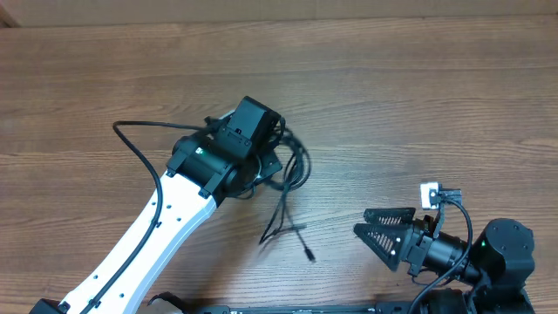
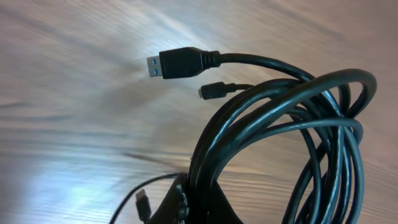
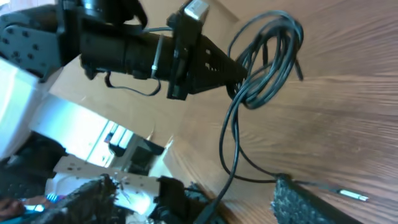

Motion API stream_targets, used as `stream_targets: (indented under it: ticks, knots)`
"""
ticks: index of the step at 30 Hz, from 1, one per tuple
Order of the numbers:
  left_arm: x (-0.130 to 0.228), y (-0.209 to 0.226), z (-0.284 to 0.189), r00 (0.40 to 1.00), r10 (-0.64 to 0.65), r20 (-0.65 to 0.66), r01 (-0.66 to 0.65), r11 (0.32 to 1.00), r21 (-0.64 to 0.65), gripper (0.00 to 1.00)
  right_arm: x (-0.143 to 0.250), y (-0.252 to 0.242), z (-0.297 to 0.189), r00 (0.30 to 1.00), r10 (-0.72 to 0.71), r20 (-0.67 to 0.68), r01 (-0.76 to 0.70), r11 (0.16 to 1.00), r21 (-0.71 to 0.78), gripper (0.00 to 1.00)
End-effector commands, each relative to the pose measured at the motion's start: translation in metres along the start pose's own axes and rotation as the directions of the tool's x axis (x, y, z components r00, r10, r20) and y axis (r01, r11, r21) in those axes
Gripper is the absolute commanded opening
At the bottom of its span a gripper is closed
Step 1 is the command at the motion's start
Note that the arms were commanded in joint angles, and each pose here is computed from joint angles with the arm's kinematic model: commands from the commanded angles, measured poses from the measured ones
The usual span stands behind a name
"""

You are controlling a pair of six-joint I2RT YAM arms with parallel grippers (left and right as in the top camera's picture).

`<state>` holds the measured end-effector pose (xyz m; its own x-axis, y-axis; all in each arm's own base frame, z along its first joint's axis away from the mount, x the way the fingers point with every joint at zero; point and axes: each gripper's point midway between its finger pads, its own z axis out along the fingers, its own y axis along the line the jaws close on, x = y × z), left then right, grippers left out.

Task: Untangle cables
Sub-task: 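Move the right gripper toward the hanging cable ends below the coil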

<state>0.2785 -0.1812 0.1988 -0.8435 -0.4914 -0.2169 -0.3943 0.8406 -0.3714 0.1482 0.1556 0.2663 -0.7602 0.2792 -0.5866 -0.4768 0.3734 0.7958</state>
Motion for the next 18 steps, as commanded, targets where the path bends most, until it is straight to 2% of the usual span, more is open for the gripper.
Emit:
stream_targets:
  ticks: [1,4,7,11,15,18]
  knots:
    - [0.007,-0.021,-0.004,0.997,-0.051,-0.054,0.056,0.993,0.101,0.04,-0.008,-0.003,0.001,1.0,0.004,0.015,-0.004,1.0,0.03,0.79]
    - [0.009,-0.031,-0.005,0.987,-0.14,-0.083,0.151,0.979,0.136,0.04,-0.007,-0.012,0.004,0.999,0.05,-0.001,-0.05,0.997,0.054,0.84]
    - [0.013,-0.033,-0.006,0.981,-0.167,-0.102,0.181,0.974,0.138,0.04,-0.008,-0.02,0.008,0.996,0.083,-0.016,-0.082,0.994,0.067,0.86]
    - [0.021,-0.04,-0.006,0.986,-0.127,-0.109,0.142,0.978,0.153,0.04,-0.01,-0.025,0.015,0.993,0.111,-0.038,-0.109,0.992,0.068,0.86]
    - [0.026,-0.063,-0.01,0.997,0.007,-0.079,0.013,0.969,0.247,0.04,-0.009,-0.014,0.029,0.986,0.135,-0.095,-0.135,0.991,0.011,0.85]
    - [0.026,-0.074,-0.013,0.998,0.016,-0.065,0.003,0.958,0.288,0.04,-0.006,-0.003,0.04,0.982,0.123,-0.141,-0.129,0.991,-0.038,0.8]
